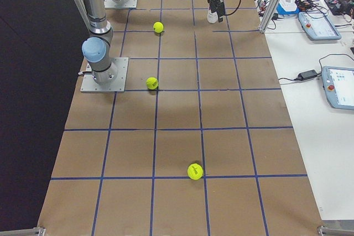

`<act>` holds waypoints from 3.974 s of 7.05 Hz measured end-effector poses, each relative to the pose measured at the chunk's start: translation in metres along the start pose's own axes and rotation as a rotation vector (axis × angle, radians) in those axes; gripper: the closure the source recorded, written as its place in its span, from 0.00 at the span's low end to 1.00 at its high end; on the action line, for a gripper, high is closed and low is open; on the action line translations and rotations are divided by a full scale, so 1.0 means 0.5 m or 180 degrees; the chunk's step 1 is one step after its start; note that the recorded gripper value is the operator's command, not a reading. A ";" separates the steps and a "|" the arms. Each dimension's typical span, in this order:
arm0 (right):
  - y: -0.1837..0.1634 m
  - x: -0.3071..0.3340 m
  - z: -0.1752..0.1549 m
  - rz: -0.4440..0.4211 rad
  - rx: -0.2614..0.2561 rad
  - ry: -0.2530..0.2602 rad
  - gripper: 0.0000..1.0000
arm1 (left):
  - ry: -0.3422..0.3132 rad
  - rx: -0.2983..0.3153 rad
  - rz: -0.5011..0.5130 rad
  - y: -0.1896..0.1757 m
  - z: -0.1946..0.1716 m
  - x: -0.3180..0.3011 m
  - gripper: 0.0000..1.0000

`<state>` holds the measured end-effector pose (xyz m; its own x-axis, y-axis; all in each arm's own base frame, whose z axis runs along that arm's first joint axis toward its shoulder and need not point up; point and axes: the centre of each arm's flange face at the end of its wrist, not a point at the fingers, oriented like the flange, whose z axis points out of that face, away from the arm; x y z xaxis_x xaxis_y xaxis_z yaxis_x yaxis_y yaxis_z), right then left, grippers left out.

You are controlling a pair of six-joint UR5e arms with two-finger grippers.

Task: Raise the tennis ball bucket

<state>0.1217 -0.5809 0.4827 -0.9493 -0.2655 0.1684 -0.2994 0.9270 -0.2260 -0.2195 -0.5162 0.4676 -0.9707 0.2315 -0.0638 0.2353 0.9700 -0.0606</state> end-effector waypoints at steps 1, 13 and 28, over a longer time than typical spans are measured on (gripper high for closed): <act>0.000 0.000 0.000 0.0000 -0.0002 -0.0001 0.00 | 0.0076 -0.0024 -0.0217 0.061 -0.010 -0.051 0.00; 0.005 0.003 -0.002 0.0072 -0.0078 -0.0019 0.00 | 0.0135 0.0008 -0.0640 0.098 -0.041 -0.099 0.00; 0.099 -0.031 -0.155 0.0807 -0.0936 -0.0399 0.00 | 0.0129 0.0093 -0.0643 0.092 -0.058 -0.104 0.00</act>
<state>0.1288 -0.5105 0.5434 -0.9993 -0.0320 0.0204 -0.0312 0.9986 0.0417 -0.1596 -0.4813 0.4970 -0.9993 0.0360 -0.0074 0.0365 0.9946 -0.0972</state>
